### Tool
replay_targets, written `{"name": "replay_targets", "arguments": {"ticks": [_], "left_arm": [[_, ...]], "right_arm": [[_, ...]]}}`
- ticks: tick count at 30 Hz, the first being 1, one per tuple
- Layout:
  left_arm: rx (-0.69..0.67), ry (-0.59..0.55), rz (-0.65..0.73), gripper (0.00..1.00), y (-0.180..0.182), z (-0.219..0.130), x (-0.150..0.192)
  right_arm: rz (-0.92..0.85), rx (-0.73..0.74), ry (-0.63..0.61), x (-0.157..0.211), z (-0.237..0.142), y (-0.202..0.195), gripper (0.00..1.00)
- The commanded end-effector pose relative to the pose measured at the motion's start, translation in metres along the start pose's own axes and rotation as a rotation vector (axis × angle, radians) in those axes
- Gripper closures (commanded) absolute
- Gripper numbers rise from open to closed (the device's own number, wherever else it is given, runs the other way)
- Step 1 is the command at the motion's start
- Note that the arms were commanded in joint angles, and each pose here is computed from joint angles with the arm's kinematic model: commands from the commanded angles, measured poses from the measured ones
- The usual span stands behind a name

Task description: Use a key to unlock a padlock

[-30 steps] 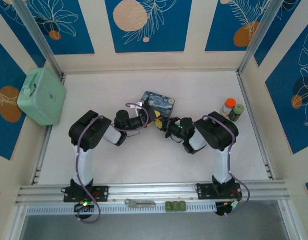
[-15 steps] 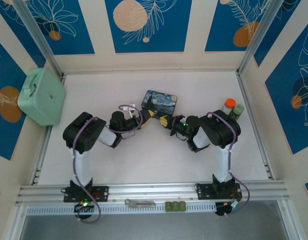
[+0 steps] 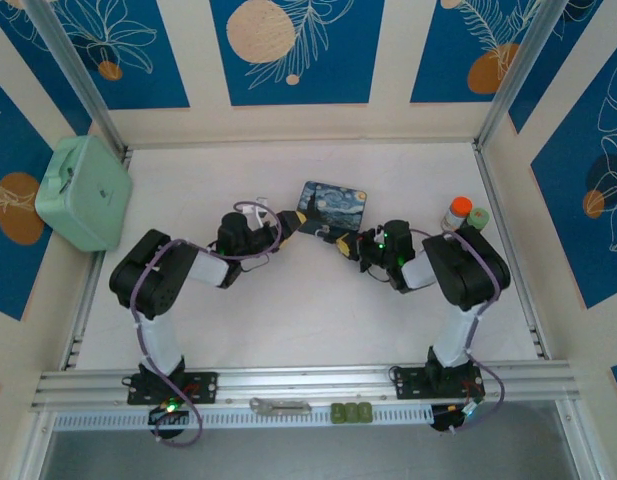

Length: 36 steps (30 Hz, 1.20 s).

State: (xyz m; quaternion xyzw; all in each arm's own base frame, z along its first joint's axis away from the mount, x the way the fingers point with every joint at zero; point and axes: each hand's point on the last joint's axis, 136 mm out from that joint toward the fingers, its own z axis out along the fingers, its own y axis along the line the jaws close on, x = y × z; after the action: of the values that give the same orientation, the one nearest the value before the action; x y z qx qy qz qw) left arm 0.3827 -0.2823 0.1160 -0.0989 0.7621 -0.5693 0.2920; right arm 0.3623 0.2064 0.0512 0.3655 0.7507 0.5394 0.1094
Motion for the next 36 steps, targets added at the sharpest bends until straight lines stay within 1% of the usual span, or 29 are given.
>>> {"name": "replay_targets", "arguments": {"ticks": [1,4,8,12,19,23,26,29,33,36], "left_arm": [[0.027,-0.009,0.028,0.00,-0.013,0.000,-0.009],[0.035,-0.012,0.024,0.00,-0.016,0.001,-0.010],[0.046,-0.013,0.026,0.00,-0.020,0.001,-0.011],[0.055,-0.011,0.026,0.00,-0.023,0.000,-0.010],[0.060,-0.009,0.028,0.00,-0.025,-0.003,-0.008],[0.065,-0.009,0.028,0.00,-0.027,-0.003,-0.009],[0.062,-0.006,0.027,0.00,-0.028,-0.003,-0.010],[0.029,-0.006,0.028,0.01,-0.025,-0.002,-0.011],[-0.062,-0.004,0.072,0.00,-0.019,-0.006,-0.014],[-0.120,-0.003,0.106,0.00,-0.018,-0.010,-0.017]], "right_arm": [[-0.211,0.095,0.004,0.003,-0.007,0.006,1.00],[-0.287,0.105,-0.022,0.002,-0.012,0.018,1.00],[-0.295,0.135,-0.038,-0.001,-0.014,0.015,1.00],[-0.261,0.149,-0.048,-0.005,-0.011,0.000,1.00],[-0.230,0.130,-0.035,-0.007,-0.004,-0.010,1.00],[-0.257,0.124,-0.041,-0.009,-0.003,-0.009,1.00],[-0.312,0.100,-0.045,-0.009,-0.001,-0.002,1.00],[-0.377,0.078,-0.054,-0.009,0.000,0.007,1.00],[-0.436,0.072,-0.060,-0.006,0.002,0.017,1.00],[-0.485,0.087,-0.087,-0.005,0.001,0.021,1.00]]}}
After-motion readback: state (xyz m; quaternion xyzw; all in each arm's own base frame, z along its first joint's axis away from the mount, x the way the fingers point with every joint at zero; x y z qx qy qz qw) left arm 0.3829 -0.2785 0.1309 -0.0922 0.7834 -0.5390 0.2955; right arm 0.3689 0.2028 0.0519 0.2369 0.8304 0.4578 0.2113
